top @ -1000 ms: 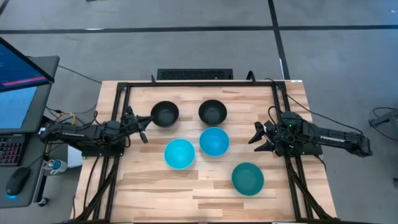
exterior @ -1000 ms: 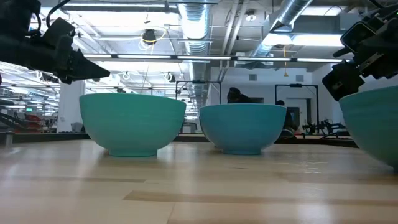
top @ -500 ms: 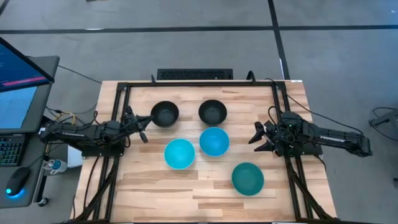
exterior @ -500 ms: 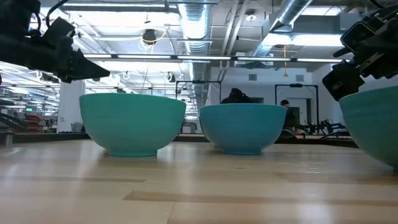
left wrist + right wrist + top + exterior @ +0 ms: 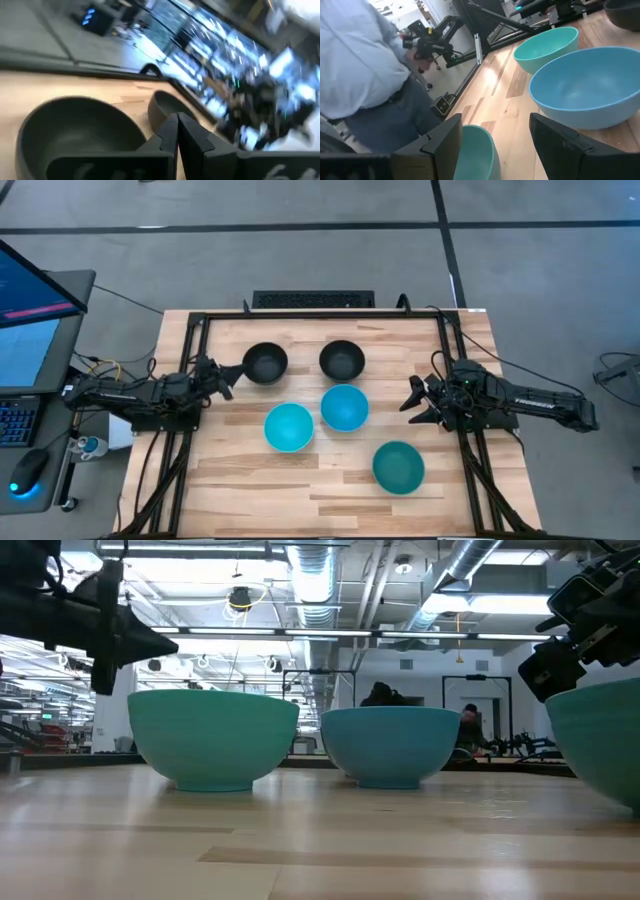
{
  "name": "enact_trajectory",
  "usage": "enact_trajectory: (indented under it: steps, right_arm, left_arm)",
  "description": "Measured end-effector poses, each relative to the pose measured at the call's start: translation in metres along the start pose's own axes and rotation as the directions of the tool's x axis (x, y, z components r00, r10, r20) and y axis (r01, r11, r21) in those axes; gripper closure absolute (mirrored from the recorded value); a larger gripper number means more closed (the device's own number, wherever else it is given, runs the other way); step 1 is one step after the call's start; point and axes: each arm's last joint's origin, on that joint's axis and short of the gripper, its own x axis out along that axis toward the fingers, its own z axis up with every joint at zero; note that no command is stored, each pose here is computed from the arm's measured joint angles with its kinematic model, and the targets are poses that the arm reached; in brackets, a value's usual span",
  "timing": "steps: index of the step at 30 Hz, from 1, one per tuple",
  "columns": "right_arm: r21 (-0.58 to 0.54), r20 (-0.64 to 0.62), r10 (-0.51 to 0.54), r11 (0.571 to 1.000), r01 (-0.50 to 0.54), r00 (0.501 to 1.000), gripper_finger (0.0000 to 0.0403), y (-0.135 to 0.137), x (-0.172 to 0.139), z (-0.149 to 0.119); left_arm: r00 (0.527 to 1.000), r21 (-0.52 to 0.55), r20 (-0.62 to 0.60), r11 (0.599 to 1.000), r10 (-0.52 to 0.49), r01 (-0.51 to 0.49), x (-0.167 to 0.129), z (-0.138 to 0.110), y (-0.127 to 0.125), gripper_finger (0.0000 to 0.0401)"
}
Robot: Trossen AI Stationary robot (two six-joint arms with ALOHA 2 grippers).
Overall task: Nest bowls inside each other
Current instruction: Stack the green bowl on top of the right blue bowl
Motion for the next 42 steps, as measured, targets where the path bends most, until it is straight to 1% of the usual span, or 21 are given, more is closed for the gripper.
enact_trajectory:
  steps: [2,5,9,11,13,14,16,18,19,21,23,25,28,30,32,35,36,38,39,40,42]
  right_arm:
    - [-0.060,-0.004,0.017,0.998,-0.017,1.000,0.0148,0.001,0.000,0.000]
    - [-0.095,-0.004,0.017,0.995,-0.017,1.000,0.0148,0.000,0.000,0.000]
    - [-0.113,0.000,0.009,0.994,-0.009,1.000,0.0148,0.000,0.000,0.000]
    - [-0.213,0.025,-0.046,0.976,0.051,0.999,0.0148,-0.001,0.000,0.001]
    - [-0.319,0.072,-0.109,0.939,0.126,0.991,0.0148,-0.002,0.000,0.005]
    - [-0.330,0.106,-0.125,0.931,0.154,0.986,0.0148,-0.002,-0.001,0.008]
    - [-0.261,0.173,-0.105,0.954,0.149,0.979,0.0148,0.001,-0.001,0.015]
    - [-0.116,0.225,-0.077,0.988,0.105,0.971,0.0148,0.004,-0.002,0.021]
    - [-0.068,0.262,-0.073,0.993,0.094,0.962,0.0148,0.005,-0.003,0.024]
    - [-0.027,0.381,-0.125,0.989,0.146,0.916,0.0148,0.007,-0.006,0.033]
    - [0.113,0.484,-0.175,0.984,0.137,0.858,0.0148,0.009,-0.009,0.041]
    - [0.230,0.558,-0.237,0.965,0.127,0.795,0.0148,0.009,-0.012,0.045]
    - [0.262,0.640,-0.353,0.935,0.239,0.683,0.0148,0.006,-0.017,0.049]
    - [0.354,0.650,-0.368,0.921,0.164,0.665,0.0148,0.005,-0.018,0.050]
    - [0.402,0.664,-0.359,0.911,0.092,0.656,0.0148,0.006,-0.018,0.051]
    - [0.480,0.669,-0.470,0.865,0.149,0.576,0.0148,0.001,-0.020,0.050]
    - [0.513,0.669,-0.488,0.849,0.127,0.561,0.0148,0.000,-0.021,0.050]
    - [0.538,0.672,-0.441,0.843,0.016,0.595,0.0148,0.002,-0.020,0.051]
    - [0.531,0.674,-0.415,0.847,-0.010,0.611,0.0148,0.004,-0.020,0.052]
    - [0.547,0.673,-0.416,0.837,-0.032,0.612,0.0148,0.003,-0.020,0.051]
    - [0.639,0.643,-0.446,0.761,-0.116,0.623,0.0148,0.002,-0.018,0.048]
  left_arm:
    - [0.999,-0.078,0.032,0.996,0.035,-0.033,0.000,0.001,0.001,0.0401]
    - [0.996,-0.126,0.059,0.990,0.063,-0.055,0.000,0.002,0.002,0.0401]
    - [0.995,-0.171,0.084,0.984,0.060,-0.045,0.000,0.004,0.000,0.0401]
    - [0.994,-0.191,0.092,0.981,0.053,-0.035,0.000,0.005,-0.001,0.0401]
    - [0.993,-0.245,0.108,0.969,0.043,-0.015,0.000,0.007,-0.002,0.0401]
    - [0.992,-0.276,0.117,0.961,0.039,-0.005,0.000,0.008,-0.003,0.0401]
    - [0.990,-0.316,0.138,0.949,0.023,0.022,-0.001,0.011,-0.004,0.0401]
    - [0.987,-0.336,0.160,0.940,0.002,0.053,-0.001,0.014,-0.007,0.0401]
    - [0.986,-0.341,0.169,0.938,-0.008,0.066,-0.001,0.015,-0.008,0.0401]
    - [0.984,-0.347,0.177,0.934,-0.019,0.081,-0.002,0.016,-0.009,0.0401]
    - [0.985,-0.343,0.170,0.935,-0.029,0.087,-0.002,0.016,-0.009,0.0401]
    - [0.987,-0.335,0.149,0.937,-0.052,0.100,-0.001,0.015,-0.010,0.0401]
    - [0.990,-0.312,0.109,0.942,-0.095,0.125,-0.001,0.013,-0.010,0.0401]
    - [0.990,-0.301,0.093,0.945,-0.102,0.126,-0.001,0.012,-0.010,0.0401]
    - [0.991,-0.278,0.088,0.953,-0.099,0.120,-0.001,0.011,-0.010,0.0401]
    - [0.991,-0.243,0.086,0.963,-0.099,0.117,-0.001,0.011,-0.010,0.0401]
    - [0.991,-0.227,0.085,0.967,-0.101,0.118,-0.001,0.011,-0.010,0.0401]
    - [0.991,-0.200,0.076,0.971,-0.114,0.127,-0.001,0.011,-0.010,0.0401]
    - [0.990,-0.191,0.070,0.972,-0.122,0.133,-0.001,0.011,-0.010,0.0401]
    - [0.990,-0.185,0.067,0.973,-0.127,0.138,-0.001,0.011,-0.011,0.0401]
    - [0.988,-0.182,0.054,0.971,-0.144,0.152,-0.001,0.010,-0.011,0.0401]
